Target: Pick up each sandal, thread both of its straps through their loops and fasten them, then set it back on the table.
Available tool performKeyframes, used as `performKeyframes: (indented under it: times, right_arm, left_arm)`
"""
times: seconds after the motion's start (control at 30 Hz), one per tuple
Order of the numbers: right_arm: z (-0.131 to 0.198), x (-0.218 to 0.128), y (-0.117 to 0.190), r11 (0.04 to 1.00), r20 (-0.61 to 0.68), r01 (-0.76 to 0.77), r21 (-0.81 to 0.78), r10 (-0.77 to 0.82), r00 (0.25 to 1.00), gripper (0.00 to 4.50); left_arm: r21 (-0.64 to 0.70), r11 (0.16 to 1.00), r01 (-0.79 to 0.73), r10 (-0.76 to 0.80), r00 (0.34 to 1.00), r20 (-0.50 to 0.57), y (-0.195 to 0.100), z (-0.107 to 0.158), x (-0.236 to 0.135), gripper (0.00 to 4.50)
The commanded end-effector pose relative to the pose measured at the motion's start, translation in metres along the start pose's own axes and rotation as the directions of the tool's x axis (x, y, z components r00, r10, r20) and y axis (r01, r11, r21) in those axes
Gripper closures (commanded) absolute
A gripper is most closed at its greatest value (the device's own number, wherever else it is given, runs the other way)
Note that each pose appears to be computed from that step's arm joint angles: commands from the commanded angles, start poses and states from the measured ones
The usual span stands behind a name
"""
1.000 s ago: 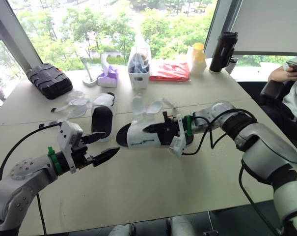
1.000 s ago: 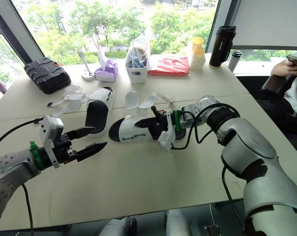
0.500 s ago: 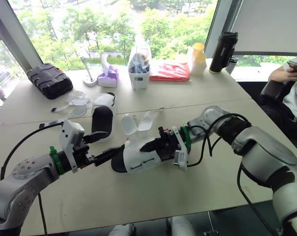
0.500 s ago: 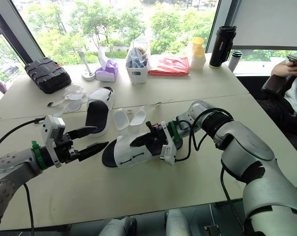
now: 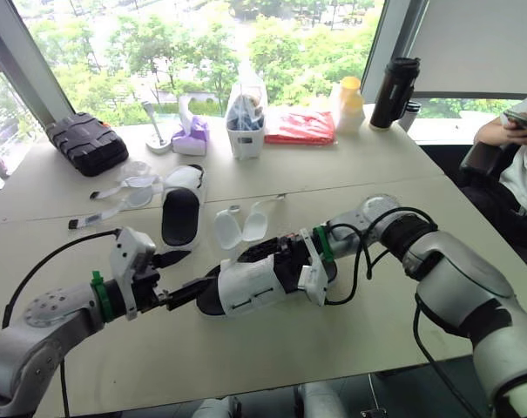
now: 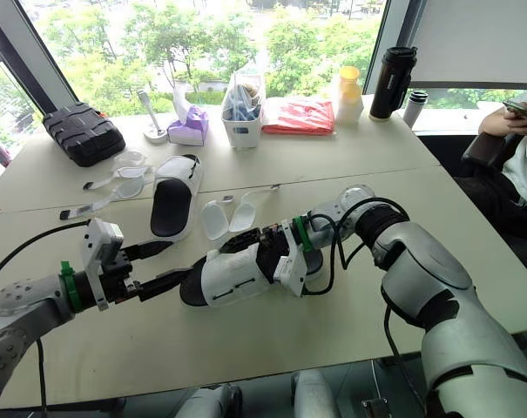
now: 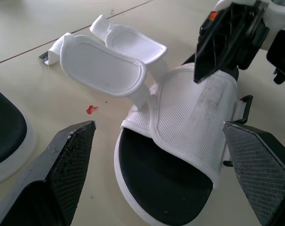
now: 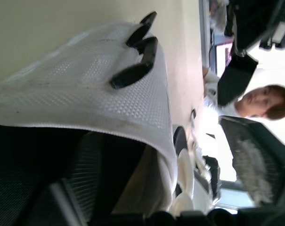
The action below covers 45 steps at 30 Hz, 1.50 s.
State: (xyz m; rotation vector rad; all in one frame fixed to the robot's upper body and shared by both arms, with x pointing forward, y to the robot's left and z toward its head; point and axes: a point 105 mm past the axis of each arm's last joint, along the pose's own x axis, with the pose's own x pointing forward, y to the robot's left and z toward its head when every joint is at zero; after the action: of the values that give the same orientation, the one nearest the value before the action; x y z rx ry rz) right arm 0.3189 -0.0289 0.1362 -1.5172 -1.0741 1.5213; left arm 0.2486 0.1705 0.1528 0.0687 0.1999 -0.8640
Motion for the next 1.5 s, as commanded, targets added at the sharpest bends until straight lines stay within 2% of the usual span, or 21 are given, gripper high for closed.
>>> performKeyframes:
  times: [0.03, 0.1, 0.2, 0.23, 0.33, 0.4, 0.53, 0.63, 0.93, 1.17, 1.37, 1.4, 1.47, 1.5]
  right_arm:
    - [-0.009, -0.025, -0.004, 0.995, -0.076, -0.009, 0.104, 0.017, 0.997, 0.01]
    - [-0.014, -0.046, -0.01, 0.972, -0.175, 0.008, 0.234, 0.034, 0.984, 0.01]
    - [-0.014, -0.071, -0.024, 0.887, -0.225, 0.045, 0.46, 0.067, 0.972, 0.01]
    - [-0.012, -0.078, -0.027, 0.855, -0.225, 0.051, 0.517, 0.078, 0.971, 0.0]
    - [-0.012, -0.093, -0.038, 0.757, -0.251, 0.122, 0.642, 0.057, 0.966, 0.0]
    - [-0.013, -0.099, -0.045, 0.682, -0.275, 0.193, 0.706, 0.013, 0.961, 0.0]
    - [-0.012, -0.101, -0.051, 0.604, -0.301, 0.256, 0.754, -0.029, 0.953, 0.0]
    - [-0.013, -0.101, -0.056, 0.564, -0.333, 0.312, 0.764, -0.069, 0.941, 0.0]
    - [-0.013, -0.098, -0.057, 0.552, -0.368, 0.349, 0.757, -0.08, 0.926, 0.0]
    - [-0.013, -0.099, -0.059, 0.552, -0.385, 0.368, 0.749, -0.09, 0.918, 0.0]
    - [-0.014, -0.098, -0.056, 0.531, -0.39, 0.373, 0.761, -0.085, 0.917, 0.0]
    - [-0.015, -0.097, -0.056, 0.517, -0.388, 0.375, 0.77, -0.088, 0.918, 0.0]
    - [-0.019, -0.092, -0.046, 0.407, -0.383, 0.384, 0.829, -0.088, 0.92, 0.0]
    - [-0.02, -0.088, -0.039, 0.322, -0.368, 0.373, 0.87, -0.079, 0.927, 0.0]
  left_arm:
    - [0.082, 0.996, 0.019, -0.02, 1.0, 0.006, -0.005, 0.004, -0.005, 0.0]
    - [0.092, 0.995, 0.041, -0.041, 0.999, -0.005, -0.007, 0.0, -0.008, 0.0]
    - [0.115, 0.991, 0.069, -0.064, 0.997, -0.044, -0.008, -0.011, -0.017, 0.0]
    - [0.128, 0.989, 0.08, -0.073, 0.996, -0.058, -0.008, -0.015, -0.019, 0.26]
    - [0.161, 0.98, 0.118, -0.106, 0.991, -0.082, -0.008, -0.025, -0.022, 1.36]
    - [0.176, 0.974, 0.144, -0.131, 0.988, -0.082, -0.009, -0.031, -0.019, 2.47]
    - [0.17, 0.97, 0.175, -0.165, 0.984, -0.072, -0.009, -0.035, -0.011, 4.48]
    - [0.164, 0.96, 0.225, -0.213, 0.973, -0.088, -0.011, -0.043, 0.003, 4.48]
    - [0.154, 0.95, 0.272, -0.26, 0.961, -0.095, -0.004, -0.053, 0.04, 4.48]
    - [0.175, 0.927, 0.331, -0.316, 0.943, -0.107, -0.012, -0.051, 0.065, 4.48]
    - [0.157, 0.926, 0.344, -0.331, 0.938, -0.103, -0.016, -0.055, 0.07, 4.48]
    - [0.158, 0.925, 0.345, -0.332, 0.938, -0.104, -0.016, -0.055, 0.071, 4.48]
    - [0.145, 0.927, 0.347, -0.336, 0.937, -0.092, -0.017, -0.055, 0.073, 4.48]
    - [0.137, 0.926, 0.352, -0.341, 0.935, -0.098, -0.018, -0.057, 0.074, 4.48]
